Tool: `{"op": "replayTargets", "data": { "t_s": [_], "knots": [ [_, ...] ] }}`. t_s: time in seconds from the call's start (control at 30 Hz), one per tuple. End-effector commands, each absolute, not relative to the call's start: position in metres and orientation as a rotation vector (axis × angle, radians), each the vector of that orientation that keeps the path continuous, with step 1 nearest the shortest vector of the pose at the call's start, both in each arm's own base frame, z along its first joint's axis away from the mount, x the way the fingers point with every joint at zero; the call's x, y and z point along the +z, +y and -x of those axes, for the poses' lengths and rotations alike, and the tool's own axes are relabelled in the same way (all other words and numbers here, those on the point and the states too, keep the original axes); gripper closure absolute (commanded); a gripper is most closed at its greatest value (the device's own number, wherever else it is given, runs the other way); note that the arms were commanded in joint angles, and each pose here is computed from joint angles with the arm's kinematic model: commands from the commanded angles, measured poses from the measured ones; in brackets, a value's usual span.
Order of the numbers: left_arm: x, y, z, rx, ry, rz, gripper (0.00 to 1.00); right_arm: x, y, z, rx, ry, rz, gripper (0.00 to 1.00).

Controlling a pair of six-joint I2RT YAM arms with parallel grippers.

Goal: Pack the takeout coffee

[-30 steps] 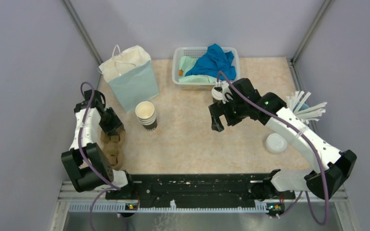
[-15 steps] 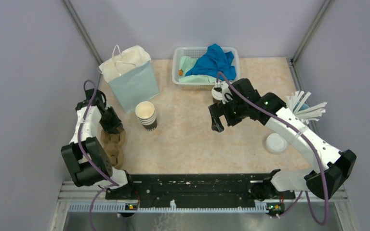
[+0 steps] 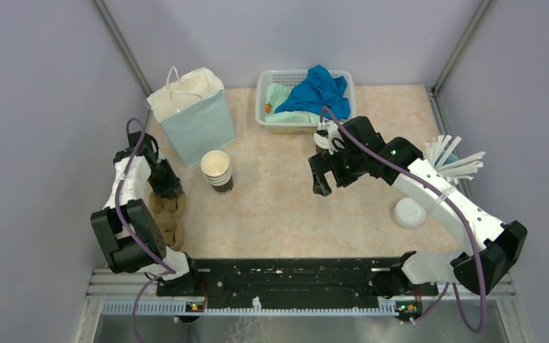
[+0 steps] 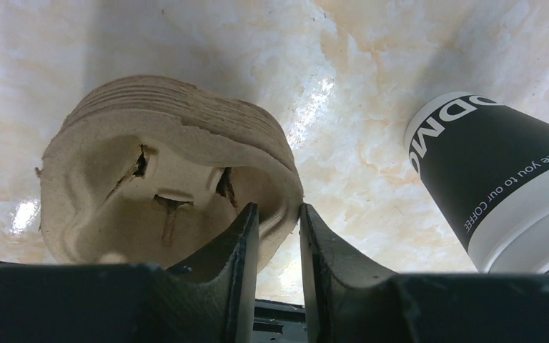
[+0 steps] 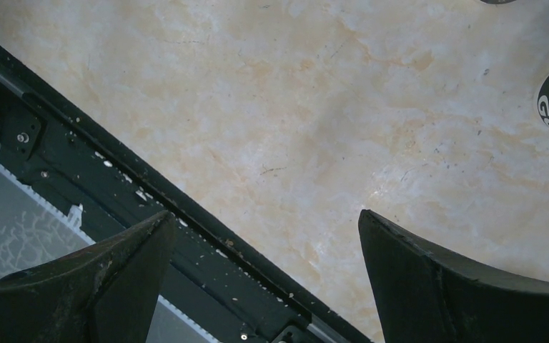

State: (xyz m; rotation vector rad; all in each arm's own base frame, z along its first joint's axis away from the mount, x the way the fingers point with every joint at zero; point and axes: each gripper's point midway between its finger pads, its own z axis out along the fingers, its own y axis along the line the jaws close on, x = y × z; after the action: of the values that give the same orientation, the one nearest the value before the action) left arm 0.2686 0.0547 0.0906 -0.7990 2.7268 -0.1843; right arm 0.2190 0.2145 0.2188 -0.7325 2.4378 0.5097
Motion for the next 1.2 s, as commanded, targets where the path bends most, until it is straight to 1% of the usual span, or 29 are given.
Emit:
{"op": "replayTargets", "data": {
  "t_s": [0.0, 0.3, 0.6, 0.8, 0.87, 1.03, 1.13, 1.17],
  "knots": [
    [0.087, 0.057, -0.269, -0.176, 2.728, 0.784, 0.71, 0.227, 0.219, -0.226, 0.529, 2.384, 0.738, 0.01],
    [0.103, 0.068, -0.267, -0.082, 2.717, 0.756, 0.84, 0.229, 0.219, -0.226, 0.532, 2.377, 0.732, 0.01],
    [0.123, 0.084, -0.277, 0.017, 2.652, 0.687, 1.0, 0.23, 0.219, -0.224, 0.539, 2.371, 0.732, 0.01],
    [0.143, 0.087, -0.283, 0.036, 2.596, 0.664, 1.0, 0.231, 0.221, -0.225, 0.549, 2.366, 0.733, 0.01],
    [0.148, 0.093, -0.28, 0.09, 2.58, 0.704, 1.0, 0.231, 0.221, -0.225, 0.552, 2.365, 0.73, 0.01],
    [0.159, 0.095, -0.276, 0.119, 2.526, 0.725, 1.0, 0.232, 0.222, -0.224, 0.559, 2.362, 0.732, 0.01],
    [0.15, 0.071, -0.27, -0.039, 2.598, 0.726, 1.0, 0.232, 0.222, -0.224, 0.558, 2.361, 0.734, 0.01],
    [0.144, 0.064, -0.262, -0.067, 2.636, 0.751, 0.87, 0.232, 0.221, -0.223, 0.558, 2.361, 0.733, 0.01]
  ]
}}
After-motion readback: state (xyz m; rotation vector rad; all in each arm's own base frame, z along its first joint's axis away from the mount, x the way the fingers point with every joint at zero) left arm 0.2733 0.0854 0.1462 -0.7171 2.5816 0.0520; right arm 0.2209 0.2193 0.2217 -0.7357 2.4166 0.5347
